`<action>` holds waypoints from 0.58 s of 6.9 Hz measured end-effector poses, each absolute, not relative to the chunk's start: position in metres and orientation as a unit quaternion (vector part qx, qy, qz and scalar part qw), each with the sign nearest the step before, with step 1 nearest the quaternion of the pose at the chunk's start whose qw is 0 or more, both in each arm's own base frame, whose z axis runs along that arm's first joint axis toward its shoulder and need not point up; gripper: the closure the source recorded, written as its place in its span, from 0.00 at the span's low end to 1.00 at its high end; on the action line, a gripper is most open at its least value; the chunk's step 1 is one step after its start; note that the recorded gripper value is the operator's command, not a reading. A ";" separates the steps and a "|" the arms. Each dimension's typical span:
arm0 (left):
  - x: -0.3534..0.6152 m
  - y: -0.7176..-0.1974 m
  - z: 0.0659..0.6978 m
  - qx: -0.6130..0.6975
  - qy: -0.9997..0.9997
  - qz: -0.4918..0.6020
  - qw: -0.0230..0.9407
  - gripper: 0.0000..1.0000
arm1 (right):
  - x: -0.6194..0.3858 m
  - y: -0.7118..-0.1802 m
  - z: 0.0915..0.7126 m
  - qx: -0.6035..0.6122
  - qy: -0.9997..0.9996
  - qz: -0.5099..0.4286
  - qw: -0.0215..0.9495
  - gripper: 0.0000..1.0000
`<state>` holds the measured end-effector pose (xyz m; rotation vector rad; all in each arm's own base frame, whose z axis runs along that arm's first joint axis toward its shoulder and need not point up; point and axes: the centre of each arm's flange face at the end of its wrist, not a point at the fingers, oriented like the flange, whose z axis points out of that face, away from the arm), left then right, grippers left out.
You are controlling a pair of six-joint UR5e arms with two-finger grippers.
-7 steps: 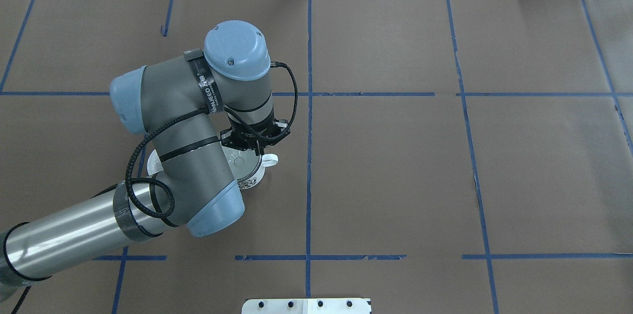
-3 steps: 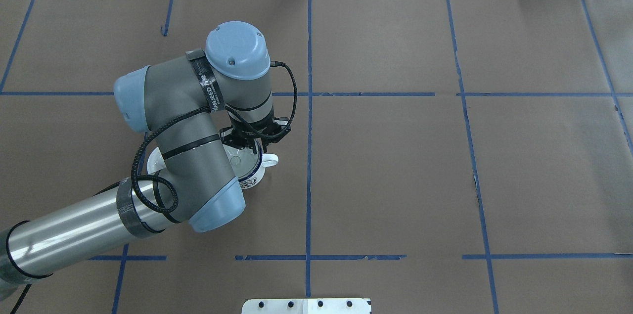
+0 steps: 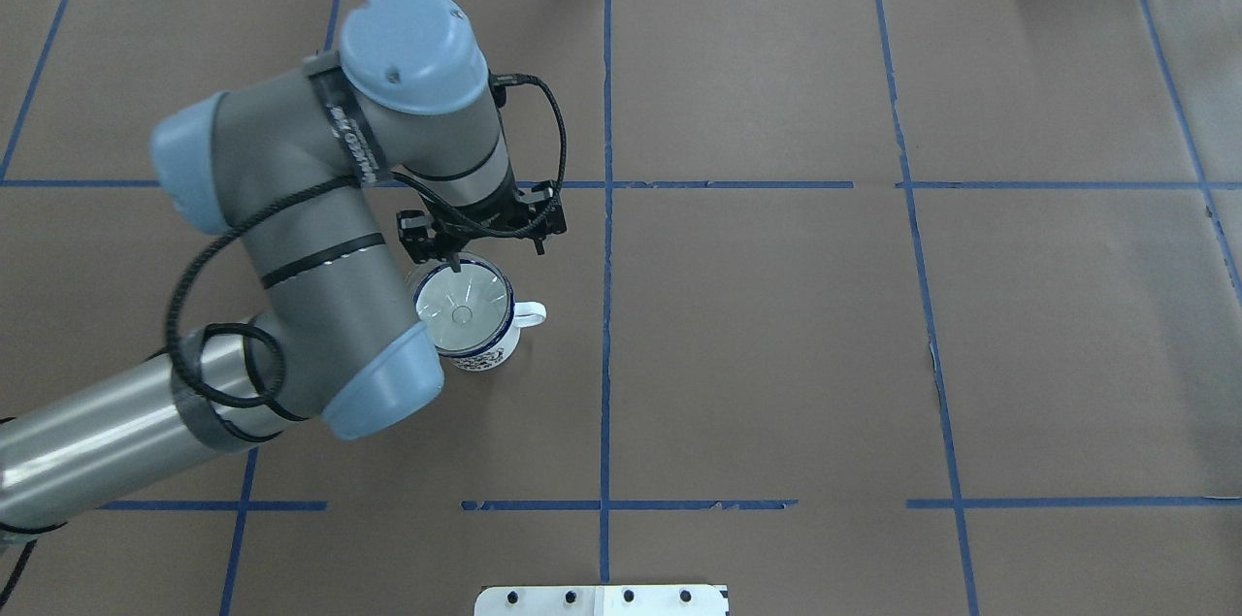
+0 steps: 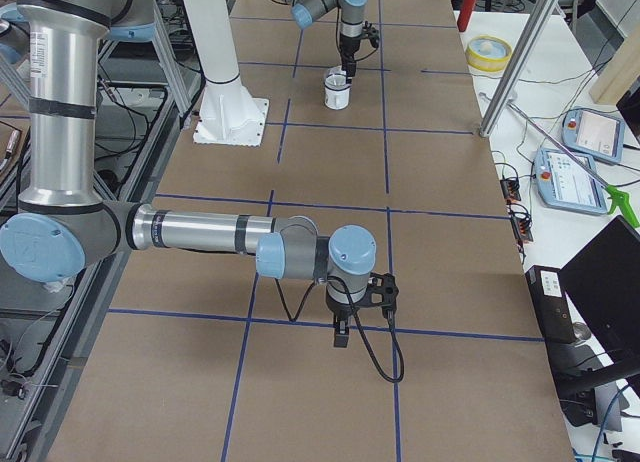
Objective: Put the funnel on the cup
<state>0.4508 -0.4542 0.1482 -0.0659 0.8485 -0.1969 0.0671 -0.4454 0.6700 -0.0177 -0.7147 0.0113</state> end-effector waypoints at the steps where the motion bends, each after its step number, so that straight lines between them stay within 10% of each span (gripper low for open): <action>1: 0.401 -0.456 0.145 0.003 0.432 -0.079 0.898 0.00 | 0.067 -0.445 0.670 -0.009 -0.350 0.006 0.937 0.00; 4: 0.220 -0.505 0.226 0.097 0.418 0.021 0.903 0.00 | 0.067 -0.445 0.670 -0.009 -0.350 0.006 0.937 0.00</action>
